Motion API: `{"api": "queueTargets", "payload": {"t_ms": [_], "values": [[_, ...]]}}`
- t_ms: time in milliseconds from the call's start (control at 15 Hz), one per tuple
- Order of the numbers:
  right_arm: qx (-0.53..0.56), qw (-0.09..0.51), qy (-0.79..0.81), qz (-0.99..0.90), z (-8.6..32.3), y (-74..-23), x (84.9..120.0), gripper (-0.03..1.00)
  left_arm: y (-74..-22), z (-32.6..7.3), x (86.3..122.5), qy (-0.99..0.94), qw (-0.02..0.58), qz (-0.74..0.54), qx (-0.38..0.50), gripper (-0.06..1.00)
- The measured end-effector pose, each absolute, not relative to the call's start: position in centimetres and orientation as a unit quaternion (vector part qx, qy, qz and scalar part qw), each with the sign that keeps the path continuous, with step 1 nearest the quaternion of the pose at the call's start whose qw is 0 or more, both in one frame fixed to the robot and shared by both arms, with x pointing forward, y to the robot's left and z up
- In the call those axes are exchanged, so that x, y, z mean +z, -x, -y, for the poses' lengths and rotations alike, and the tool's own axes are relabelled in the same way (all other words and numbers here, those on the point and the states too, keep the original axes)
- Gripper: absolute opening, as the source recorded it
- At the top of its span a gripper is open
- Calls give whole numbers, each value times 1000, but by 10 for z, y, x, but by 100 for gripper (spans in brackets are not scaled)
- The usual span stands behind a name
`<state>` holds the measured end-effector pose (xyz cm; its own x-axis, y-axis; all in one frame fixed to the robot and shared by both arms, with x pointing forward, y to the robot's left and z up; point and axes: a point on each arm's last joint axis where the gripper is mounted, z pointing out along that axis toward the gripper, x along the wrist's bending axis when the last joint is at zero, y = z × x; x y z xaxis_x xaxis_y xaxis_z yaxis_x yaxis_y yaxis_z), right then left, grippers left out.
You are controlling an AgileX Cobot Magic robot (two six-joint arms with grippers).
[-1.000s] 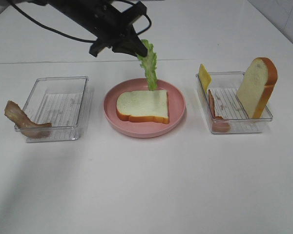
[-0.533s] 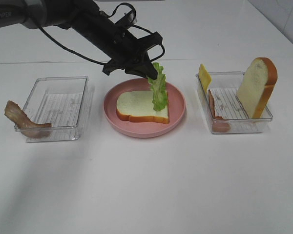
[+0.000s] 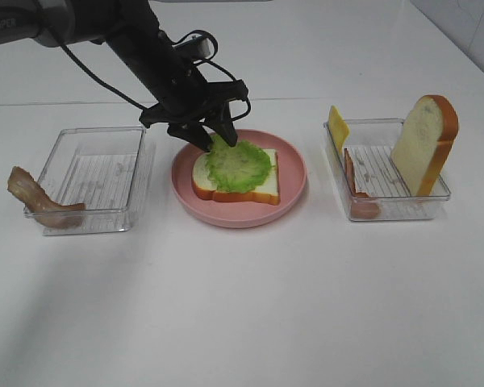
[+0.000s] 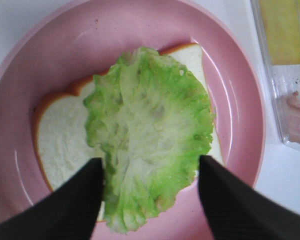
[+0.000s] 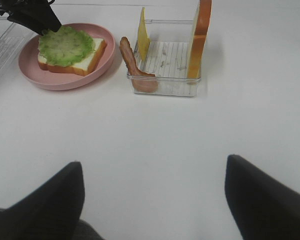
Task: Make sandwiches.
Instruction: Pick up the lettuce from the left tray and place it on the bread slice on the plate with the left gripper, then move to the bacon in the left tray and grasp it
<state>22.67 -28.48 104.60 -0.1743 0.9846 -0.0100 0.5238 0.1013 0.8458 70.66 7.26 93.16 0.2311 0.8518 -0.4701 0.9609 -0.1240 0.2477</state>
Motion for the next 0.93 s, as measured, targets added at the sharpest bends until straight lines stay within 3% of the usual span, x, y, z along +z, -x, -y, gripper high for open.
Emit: {"api": "queueTargets", "payload": {"t_ms": [133, 467, 667, 933], "values": [[367, 314, -561, -672, 285, -227, 1046, 73, -706, -75, 930, -750, 242, -607, -101, 85], [367, 314, -561, -672, 285, -227, 1046, 73, -706, -86, 951, -794, 182, -578, -57, 87], [367, 314, -561, -672, 285, -227, 1046, 73, -715, -97, 986, -791, 176, -585, 31, 87], [367, 314, -561, -672, 285, -227, 1046, 73, -712, -115, 1029, -775, 201, -596, 63, 87]]}}
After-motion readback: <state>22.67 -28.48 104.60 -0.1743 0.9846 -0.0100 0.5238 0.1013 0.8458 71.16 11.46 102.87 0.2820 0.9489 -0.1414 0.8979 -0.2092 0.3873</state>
